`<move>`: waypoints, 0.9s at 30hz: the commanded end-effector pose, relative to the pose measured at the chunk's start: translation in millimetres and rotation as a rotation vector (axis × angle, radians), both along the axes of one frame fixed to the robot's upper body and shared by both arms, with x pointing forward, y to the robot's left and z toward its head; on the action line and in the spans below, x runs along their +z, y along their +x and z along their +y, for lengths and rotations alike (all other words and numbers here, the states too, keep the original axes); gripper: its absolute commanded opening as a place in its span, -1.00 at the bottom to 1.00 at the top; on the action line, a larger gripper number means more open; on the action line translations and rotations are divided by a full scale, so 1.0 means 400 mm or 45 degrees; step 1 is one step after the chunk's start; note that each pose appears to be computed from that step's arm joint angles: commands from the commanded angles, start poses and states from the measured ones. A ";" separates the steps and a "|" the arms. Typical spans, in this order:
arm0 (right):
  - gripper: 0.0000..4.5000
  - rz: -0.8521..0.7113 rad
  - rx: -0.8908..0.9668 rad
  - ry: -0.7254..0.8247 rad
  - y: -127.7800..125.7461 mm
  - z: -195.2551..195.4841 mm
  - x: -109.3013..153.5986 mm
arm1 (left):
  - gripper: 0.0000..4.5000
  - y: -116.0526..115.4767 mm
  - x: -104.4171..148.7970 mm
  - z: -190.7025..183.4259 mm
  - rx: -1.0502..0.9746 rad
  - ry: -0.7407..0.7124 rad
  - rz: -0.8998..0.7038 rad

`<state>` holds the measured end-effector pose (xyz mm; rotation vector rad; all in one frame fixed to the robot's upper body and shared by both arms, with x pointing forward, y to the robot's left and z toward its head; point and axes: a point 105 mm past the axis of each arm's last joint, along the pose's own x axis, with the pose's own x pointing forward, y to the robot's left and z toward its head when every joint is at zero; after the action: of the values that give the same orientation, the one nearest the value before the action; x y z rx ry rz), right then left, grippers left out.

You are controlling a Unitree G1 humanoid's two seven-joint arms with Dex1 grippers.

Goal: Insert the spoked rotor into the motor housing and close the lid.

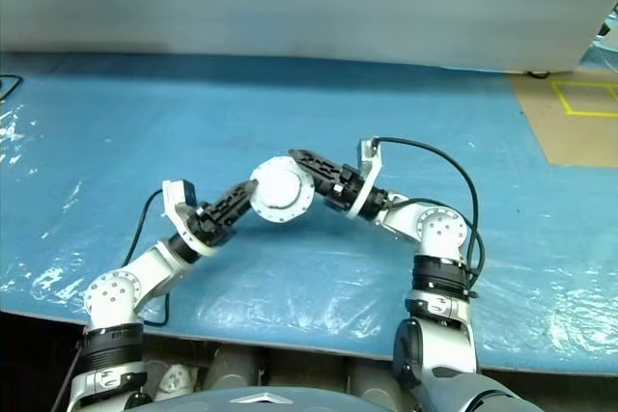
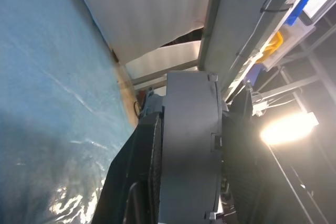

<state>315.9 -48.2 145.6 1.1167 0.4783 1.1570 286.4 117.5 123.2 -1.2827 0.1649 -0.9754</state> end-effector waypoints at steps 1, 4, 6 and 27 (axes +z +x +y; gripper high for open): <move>0.94 -0.035 -0.003 0.020 0.005 0.005 0.020 | -0.41 0.007 0.073 0.030 0.061 -0.158 -0.116; 0.94 -0.028 -0.037 0.004 0.016 0.002 0.013 | -0.41 0.015 0.082 0.047 0.109 -0.189 -0.118; 0.94 -0.026 -0.050 -0.001 0.021 0.001 0.012 | -0.41 0.021 0.086 0.059 0.145 -0.220 -0.115; 0.94 -0.027 -0.082 0.002 0.038 0.001 0.013 | -0.41 0.152 -0.007 0.386 1.279 -0.091 0.093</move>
<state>329.7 -48.0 140.8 1.1190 0.4560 1.0855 348.4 256.3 104.4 -1.2992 -0.3484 -0.1027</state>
